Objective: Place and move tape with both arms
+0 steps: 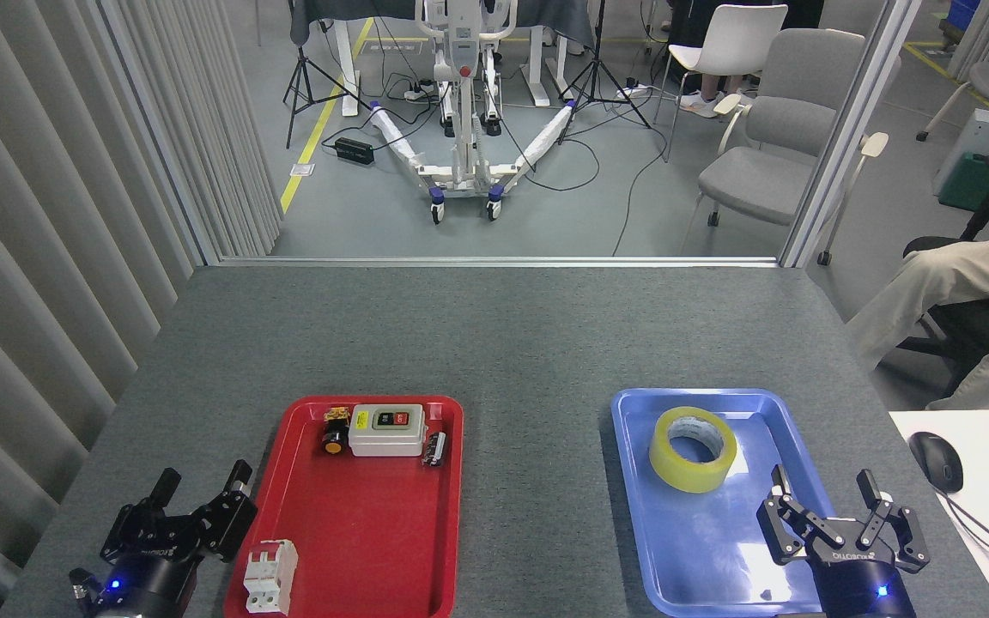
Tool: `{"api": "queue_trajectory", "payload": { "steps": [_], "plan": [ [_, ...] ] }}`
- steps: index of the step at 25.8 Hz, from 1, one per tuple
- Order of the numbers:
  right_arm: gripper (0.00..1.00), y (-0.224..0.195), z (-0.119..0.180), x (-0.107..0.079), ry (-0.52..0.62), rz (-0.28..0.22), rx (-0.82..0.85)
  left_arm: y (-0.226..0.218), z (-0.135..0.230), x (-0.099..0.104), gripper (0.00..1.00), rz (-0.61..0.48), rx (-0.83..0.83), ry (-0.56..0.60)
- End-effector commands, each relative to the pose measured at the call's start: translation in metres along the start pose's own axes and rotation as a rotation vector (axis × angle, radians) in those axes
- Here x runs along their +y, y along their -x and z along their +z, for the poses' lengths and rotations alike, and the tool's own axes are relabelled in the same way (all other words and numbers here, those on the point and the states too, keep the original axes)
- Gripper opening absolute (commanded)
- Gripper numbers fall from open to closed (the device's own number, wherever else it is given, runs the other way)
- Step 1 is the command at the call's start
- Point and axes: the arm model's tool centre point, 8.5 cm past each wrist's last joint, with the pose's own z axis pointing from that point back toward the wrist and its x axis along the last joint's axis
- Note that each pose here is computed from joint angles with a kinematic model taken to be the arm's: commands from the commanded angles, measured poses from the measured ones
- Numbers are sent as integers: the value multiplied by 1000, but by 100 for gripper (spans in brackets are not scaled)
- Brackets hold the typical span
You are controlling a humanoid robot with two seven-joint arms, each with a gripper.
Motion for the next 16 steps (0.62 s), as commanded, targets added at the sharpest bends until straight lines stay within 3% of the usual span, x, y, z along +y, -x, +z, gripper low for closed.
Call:
{"api": "queue_trajectory", "payload": {
  "steps": [1, 16],
  "plan": [
    [100, 0, 0, 0, -1, -1, -1, -5, 2, 5, 100, -9, -24, -30],
    [100, -9, 20, -10, 22, -29, -27, -10, 2, 9, 100, -19, -58, -26]
  ]
}}
